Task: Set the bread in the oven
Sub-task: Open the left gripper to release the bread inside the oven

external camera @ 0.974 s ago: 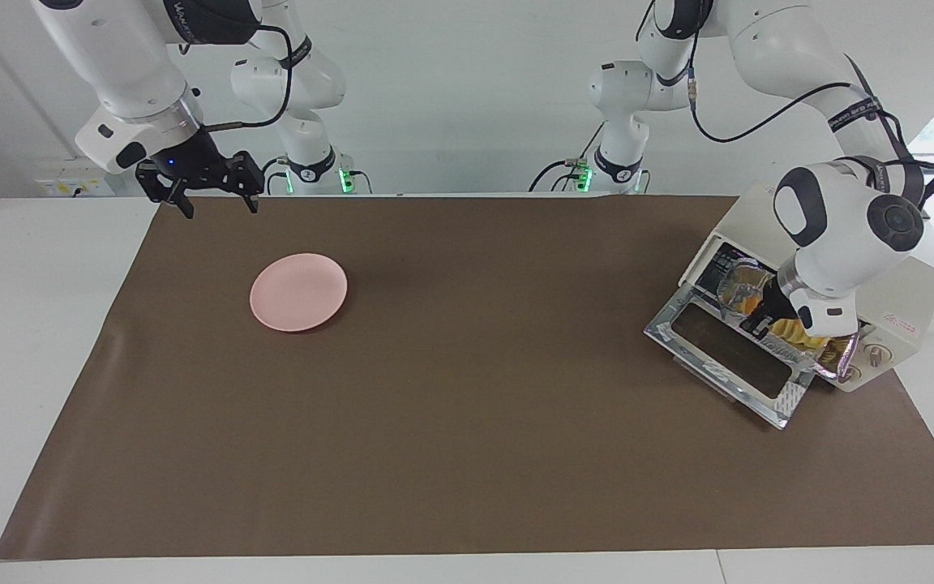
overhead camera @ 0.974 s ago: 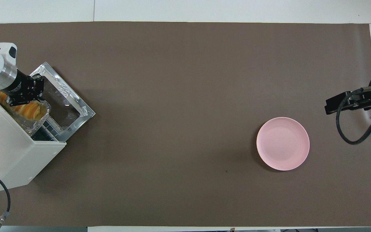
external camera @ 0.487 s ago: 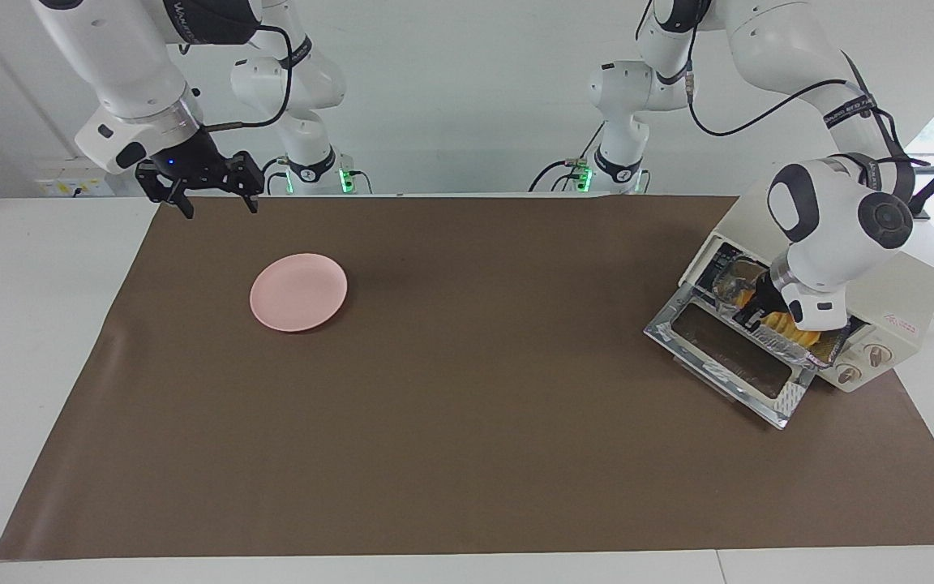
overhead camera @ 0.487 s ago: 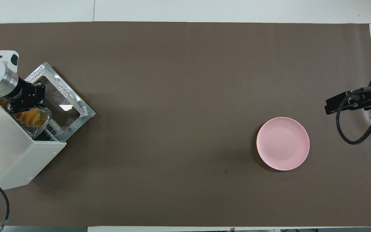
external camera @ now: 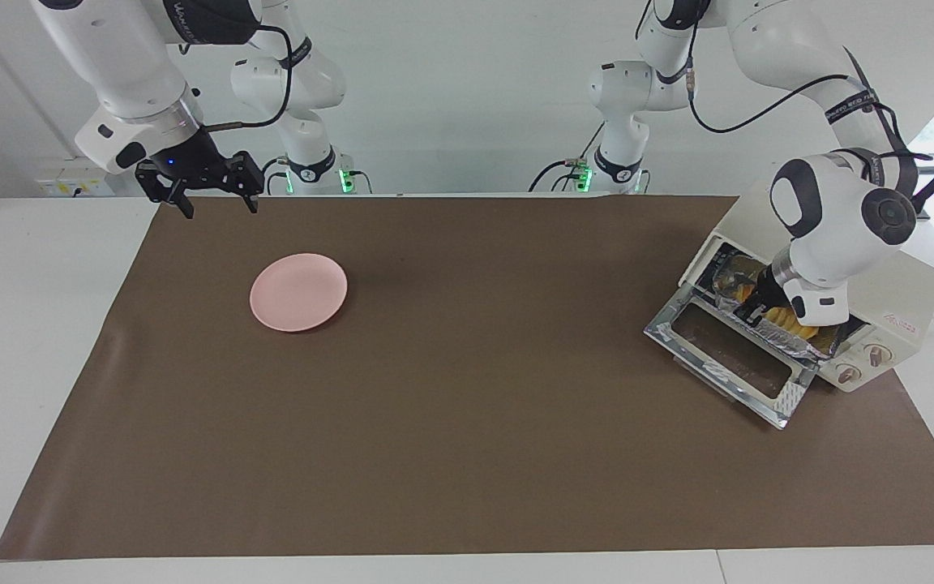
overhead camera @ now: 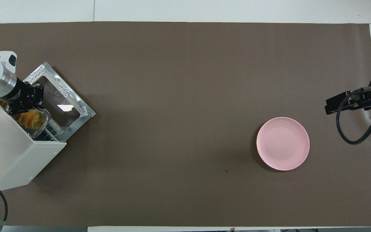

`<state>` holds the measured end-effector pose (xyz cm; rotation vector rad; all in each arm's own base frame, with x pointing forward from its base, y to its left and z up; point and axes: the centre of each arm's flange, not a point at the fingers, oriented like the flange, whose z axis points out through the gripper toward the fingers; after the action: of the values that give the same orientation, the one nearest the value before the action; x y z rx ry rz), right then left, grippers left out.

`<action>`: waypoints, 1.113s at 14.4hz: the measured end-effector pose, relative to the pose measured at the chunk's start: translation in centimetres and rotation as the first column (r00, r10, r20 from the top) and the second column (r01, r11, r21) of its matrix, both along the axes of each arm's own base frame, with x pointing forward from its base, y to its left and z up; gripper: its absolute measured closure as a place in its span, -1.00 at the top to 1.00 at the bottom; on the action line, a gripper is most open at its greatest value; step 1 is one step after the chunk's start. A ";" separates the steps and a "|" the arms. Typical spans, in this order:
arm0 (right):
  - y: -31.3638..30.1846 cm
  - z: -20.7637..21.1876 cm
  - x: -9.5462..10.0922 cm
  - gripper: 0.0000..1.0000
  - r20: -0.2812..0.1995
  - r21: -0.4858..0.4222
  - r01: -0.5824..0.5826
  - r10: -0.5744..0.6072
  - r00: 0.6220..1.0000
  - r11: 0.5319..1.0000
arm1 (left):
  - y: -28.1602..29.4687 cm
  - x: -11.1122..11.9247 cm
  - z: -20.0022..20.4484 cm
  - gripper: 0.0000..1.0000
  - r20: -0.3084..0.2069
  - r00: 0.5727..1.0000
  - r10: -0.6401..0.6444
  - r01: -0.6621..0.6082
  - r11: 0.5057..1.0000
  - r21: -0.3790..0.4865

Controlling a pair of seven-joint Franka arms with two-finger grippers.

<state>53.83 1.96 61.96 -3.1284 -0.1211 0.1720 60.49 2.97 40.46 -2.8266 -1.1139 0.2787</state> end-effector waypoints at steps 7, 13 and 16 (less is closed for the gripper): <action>0.0 0.0 0.0 1.00 0.000 0.000 0.000 0.000 1.000 1.000 | -0.2 -0.3 0.1 -0.96 -0.011 0.999 -0.040 0.040 0.999 -0.007; 0.0 0.0 0.0 1.00 0.000 0.000 0.000 0.000 1.000 1.000 | -0.4 -0.3 0.1 -0.26 -0.011 0.998 -0.070 0.069 0.998 -0.010; 0.0 0.0 0.0 1.00 0.000 0.000 0.000 0.000 1.000 1.000 | -0.7 0.0 0.7 0.42 0.009 0.997 -0.078 0.078 0.997 -0.008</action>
<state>53.83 1.96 61.96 -3.1284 -0.1209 0.1720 60.46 2.23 41.15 -2.8735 -1.0028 0.2665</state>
